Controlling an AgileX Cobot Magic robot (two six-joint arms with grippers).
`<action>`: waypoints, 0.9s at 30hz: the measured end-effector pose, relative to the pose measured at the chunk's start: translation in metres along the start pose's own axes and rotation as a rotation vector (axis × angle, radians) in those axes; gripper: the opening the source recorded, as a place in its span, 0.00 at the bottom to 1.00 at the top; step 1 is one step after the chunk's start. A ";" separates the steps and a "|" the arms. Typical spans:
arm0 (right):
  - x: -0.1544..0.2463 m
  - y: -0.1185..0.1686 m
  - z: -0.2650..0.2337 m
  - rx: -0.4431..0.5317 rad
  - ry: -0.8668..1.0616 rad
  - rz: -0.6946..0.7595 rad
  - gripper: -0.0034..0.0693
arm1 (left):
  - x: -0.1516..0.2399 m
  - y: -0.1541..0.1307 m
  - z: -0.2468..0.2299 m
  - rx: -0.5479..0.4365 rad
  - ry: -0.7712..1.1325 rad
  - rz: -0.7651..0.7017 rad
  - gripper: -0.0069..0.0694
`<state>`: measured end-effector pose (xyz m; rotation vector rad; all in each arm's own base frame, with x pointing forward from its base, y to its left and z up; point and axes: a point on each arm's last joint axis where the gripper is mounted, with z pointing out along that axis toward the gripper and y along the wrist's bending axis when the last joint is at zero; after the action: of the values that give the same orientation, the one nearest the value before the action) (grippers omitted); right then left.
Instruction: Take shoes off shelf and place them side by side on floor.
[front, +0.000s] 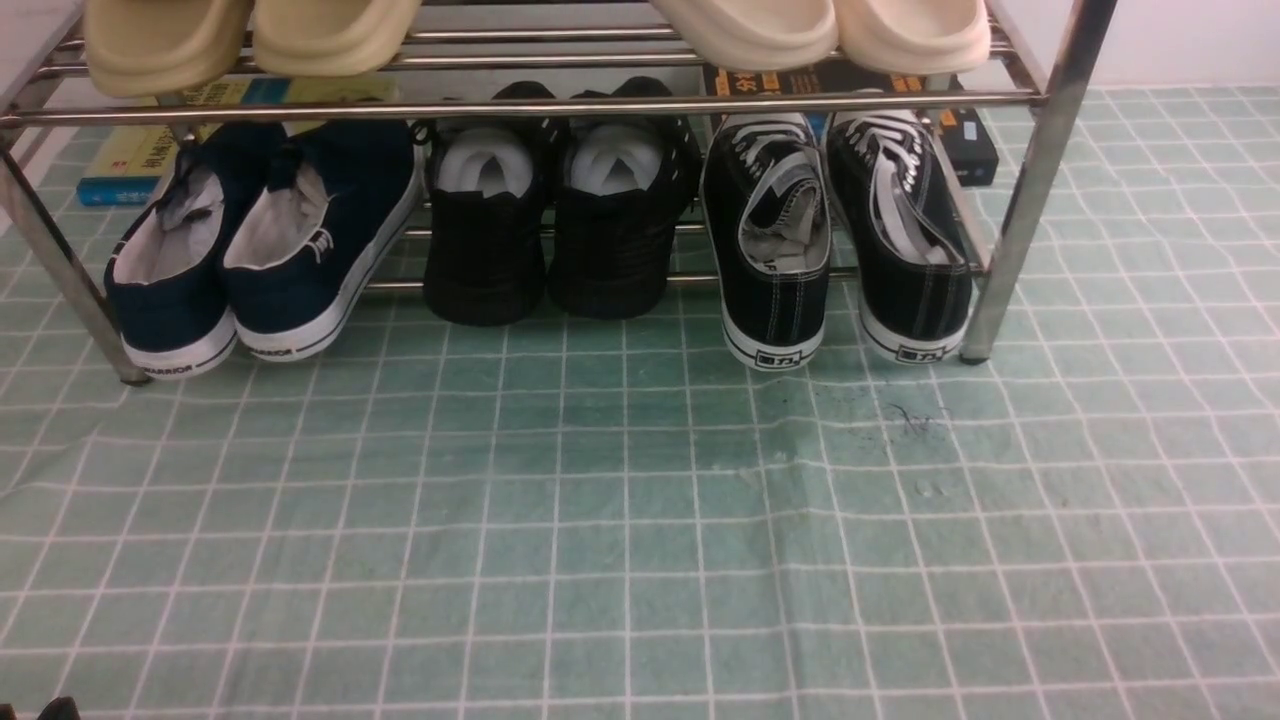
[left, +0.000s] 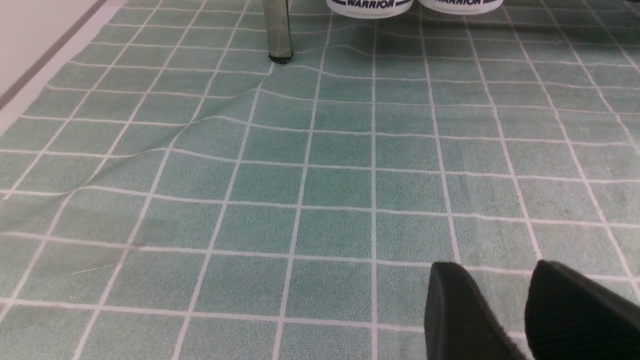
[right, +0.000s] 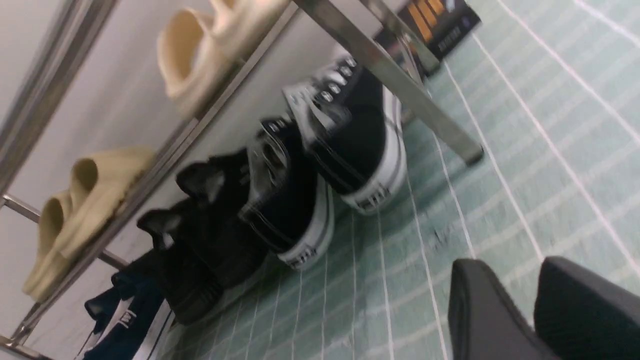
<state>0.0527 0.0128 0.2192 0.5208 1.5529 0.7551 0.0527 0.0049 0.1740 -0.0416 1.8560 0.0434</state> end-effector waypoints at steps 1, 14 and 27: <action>-0.013 0.012 0.001 -0.010 -0.029 -0.082 0.21 | 0.000 0.000 0.000 0.000 0.000 0.000 0.41; -0.052 0.083 0.100 0.052 0.847 -0.413 0.03 | 0.000 0.000 0.000 0.000 0.000 0.000 0.41; -0.017 0.154 0.195 -0.361 1.295 -0.516 0.05 | 0.000 0.000 0.000 0.000 0.000 0.000 0.41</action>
<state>0.2320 0.1370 0.3397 -0.8087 2.4710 0.9784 0.0527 0.0049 0.1740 -0.0416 1.8560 0.0434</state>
